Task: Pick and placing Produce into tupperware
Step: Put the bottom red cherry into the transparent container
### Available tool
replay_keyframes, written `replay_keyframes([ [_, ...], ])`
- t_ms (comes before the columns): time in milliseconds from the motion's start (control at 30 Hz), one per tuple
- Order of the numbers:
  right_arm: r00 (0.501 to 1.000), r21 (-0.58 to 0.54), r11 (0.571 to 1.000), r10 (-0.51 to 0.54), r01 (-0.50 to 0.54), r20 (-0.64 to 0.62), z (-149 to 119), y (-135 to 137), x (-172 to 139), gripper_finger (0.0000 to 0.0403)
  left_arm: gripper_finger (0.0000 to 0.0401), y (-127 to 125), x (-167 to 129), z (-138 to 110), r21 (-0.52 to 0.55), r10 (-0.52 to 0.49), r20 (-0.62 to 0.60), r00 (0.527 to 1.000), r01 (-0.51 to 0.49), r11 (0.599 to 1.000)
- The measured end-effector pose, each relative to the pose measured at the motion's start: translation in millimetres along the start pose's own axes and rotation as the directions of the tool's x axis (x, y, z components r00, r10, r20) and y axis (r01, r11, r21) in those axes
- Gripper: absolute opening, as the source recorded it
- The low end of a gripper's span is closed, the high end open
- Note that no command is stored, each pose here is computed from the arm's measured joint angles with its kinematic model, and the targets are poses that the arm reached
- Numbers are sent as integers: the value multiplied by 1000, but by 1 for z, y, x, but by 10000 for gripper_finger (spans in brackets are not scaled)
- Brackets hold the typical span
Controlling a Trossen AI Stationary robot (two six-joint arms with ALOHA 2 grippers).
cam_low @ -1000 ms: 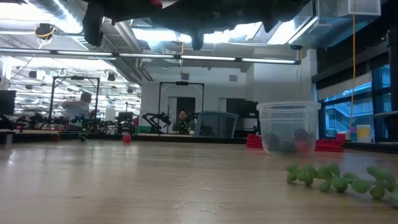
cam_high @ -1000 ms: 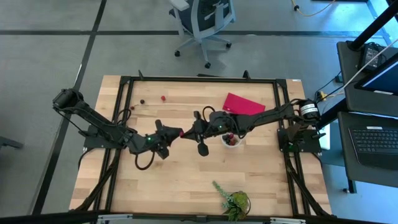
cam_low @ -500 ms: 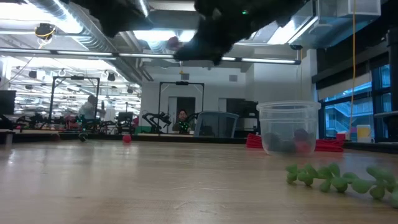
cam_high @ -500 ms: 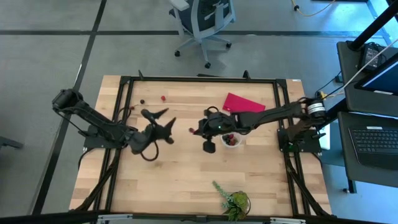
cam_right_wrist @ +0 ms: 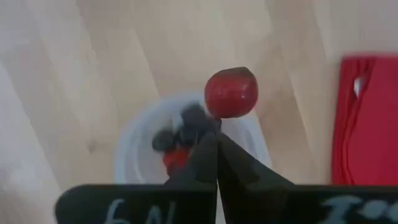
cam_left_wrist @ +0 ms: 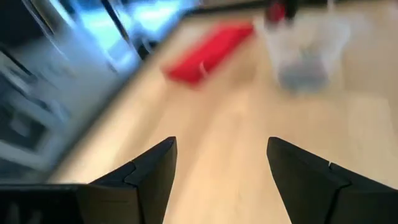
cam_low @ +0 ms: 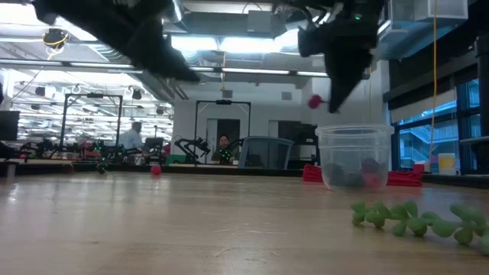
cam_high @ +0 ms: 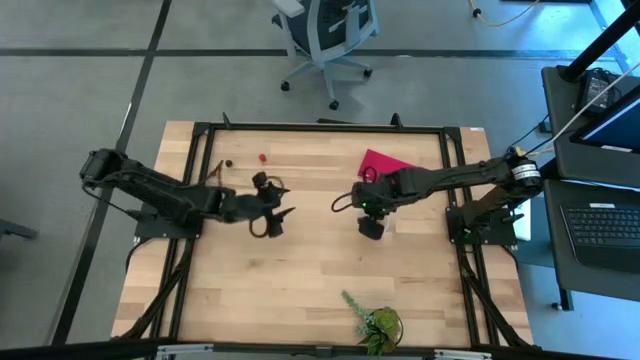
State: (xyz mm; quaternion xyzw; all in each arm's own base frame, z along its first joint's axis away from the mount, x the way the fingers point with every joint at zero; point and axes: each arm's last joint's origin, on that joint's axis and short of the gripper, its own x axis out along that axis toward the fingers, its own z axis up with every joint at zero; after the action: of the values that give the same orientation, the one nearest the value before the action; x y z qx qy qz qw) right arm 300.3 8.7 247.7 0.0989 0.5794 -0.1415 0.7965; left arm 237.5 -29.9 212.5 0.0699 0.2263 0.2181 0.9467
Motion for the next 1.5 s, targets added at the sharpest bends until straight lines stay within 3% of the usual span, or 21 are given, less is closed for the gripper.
replay_keyframes([
  [67, 1000, 16, 1000, -9, 10, -26, -2, -1, 0, 0, 244, 9, 6, -8, -50, -31, -91, 995, 27, 998],
  [233, 998, 25, 1000, 3, -2, -60, -4, -3, 4, 0, 244, 30, 14, -26, -157, 7, -283, 959, -54, 986],
  [367, 995, 30, 999, 48, -45, -86, -4, -3, 6, 0, 244, 40, 16, -33, -217, 14, -357, 934, -98, 971],
  [567, 983, 71, 997, 44, -32, -180, -10, -3, 12, 0, 244, 41, 16, -34, -227, 19, -366, 930, -109, 968],
  [833, 971, 64, 998, 38, -23, -237, -23, -3, 42, 0, 244, 41, 17, -33, -228, 17, -359, 933, -105, 968],
  [1500, 980, 57, 997, 57, -47, -192, -24, -3, 52, 18, 244, 41, 17, -33, -227, 17, -357, 934, -105, 968],
])
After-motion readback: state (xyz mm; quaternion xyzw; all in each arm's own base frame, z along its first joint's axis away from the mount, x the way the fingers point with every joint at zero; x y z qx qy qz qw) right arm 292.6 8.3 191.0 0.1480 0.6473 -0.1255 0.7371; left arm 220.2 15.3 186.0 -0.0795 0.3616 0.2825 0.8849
